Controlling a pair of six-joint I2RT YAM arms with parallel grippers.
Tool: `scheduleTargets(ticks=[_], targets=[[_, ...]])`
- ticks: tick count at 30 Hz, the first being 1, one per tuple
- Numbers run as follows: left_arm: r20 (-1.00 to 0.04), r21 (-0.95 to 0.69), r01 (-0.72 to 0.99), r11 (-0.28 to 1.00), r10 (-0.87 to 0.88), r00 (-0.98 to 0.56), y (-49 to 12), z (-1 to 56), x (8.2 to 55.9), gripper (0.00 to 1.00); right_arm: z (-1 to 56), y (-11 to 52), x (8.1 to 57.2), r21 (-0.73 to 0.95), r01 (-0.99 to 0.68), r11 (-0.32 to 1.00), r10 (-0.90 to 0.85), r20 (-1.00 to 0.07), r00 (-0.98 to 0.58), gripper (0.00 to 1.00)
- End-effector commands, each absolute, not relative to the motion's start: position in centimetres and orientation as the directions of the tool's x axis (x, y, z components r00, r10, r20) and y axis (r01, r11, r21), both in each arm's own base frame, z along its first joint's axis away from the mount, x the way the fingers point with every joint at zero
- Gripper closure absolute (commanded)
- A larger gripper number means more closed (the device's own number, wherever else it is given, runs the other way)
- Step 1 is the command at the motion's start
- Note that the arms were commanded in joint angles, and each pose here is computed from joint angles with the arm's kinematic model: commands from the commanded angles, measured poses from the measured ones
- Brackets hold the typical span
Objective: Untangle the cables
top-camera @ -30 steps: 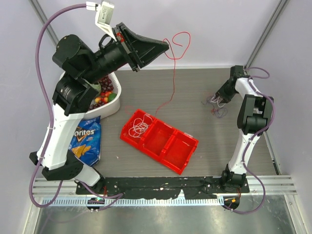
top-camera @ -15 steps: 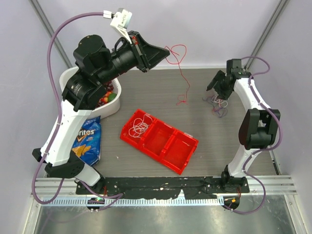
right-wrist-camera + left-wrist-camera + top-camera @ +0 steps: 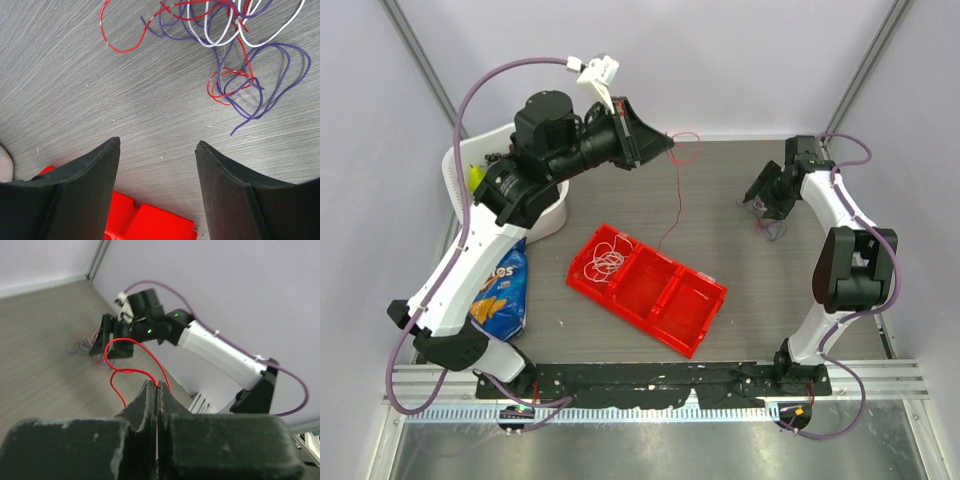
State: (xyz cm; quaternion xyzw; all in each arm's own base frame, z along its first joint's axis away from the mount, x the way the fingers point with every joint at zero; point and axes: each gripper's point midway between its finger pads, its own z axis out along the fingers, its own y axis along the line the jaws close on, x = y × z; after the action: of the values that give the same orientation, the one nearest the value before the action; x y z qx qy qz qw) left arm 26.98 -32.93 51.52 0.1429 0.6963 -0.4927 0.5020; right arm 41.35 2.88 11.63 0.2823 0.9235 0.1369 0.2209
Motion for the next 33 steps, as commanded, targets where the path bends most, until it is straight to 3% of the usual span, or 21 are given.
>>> scheduleTargets(ticks=[1, 10, 16, 26, 33], targets=[[-0.823, -0.567, 0.645, 0.513, -0.305, -0.480, -31.8, 49.7, 26.6, 1.00, 15.8, 3.1, 42.3, 0.443, 0.405, 0.800, 0.584, -0.419, -0.695, 0.33], [-0.756, -0.508, 0.454, 0.732, -0.126, -0.643, -30.4, 35.4, 28.3, 1.00, 15.8, 2.8, 41.8, 0.427, 0.403, 0.809, 0.574, -0.432, -0.696, 0.34], [-0.724, -0.411, 0.461, 0.787, 0.025, -0.689, -28.2, 28.0, 26.3, 1.00, 16.0, 2.8, 41.9, 0.429, 0.397, 0.812, 0.570, -0.435, -0.696, 0.34], [-0.799, -0.384, 0.494, 0.780, -0.013, -0.601, -23.1, 29.2, 21.9, 1.00, 15.6, 2.8, 42.0, 0.423, 0.396, 0.815, 0.566, -0.434, -0.701, 0.34], [-0.827, -0.428, 0.590, 0.685, -0.034, -0.561, -23.0, 31.3, 19.0, 1.00, 15.3, 2.9, 42.3, 0.426, 0.394, 0.814, 0.565, -0.428, -0.705, 0.34]])
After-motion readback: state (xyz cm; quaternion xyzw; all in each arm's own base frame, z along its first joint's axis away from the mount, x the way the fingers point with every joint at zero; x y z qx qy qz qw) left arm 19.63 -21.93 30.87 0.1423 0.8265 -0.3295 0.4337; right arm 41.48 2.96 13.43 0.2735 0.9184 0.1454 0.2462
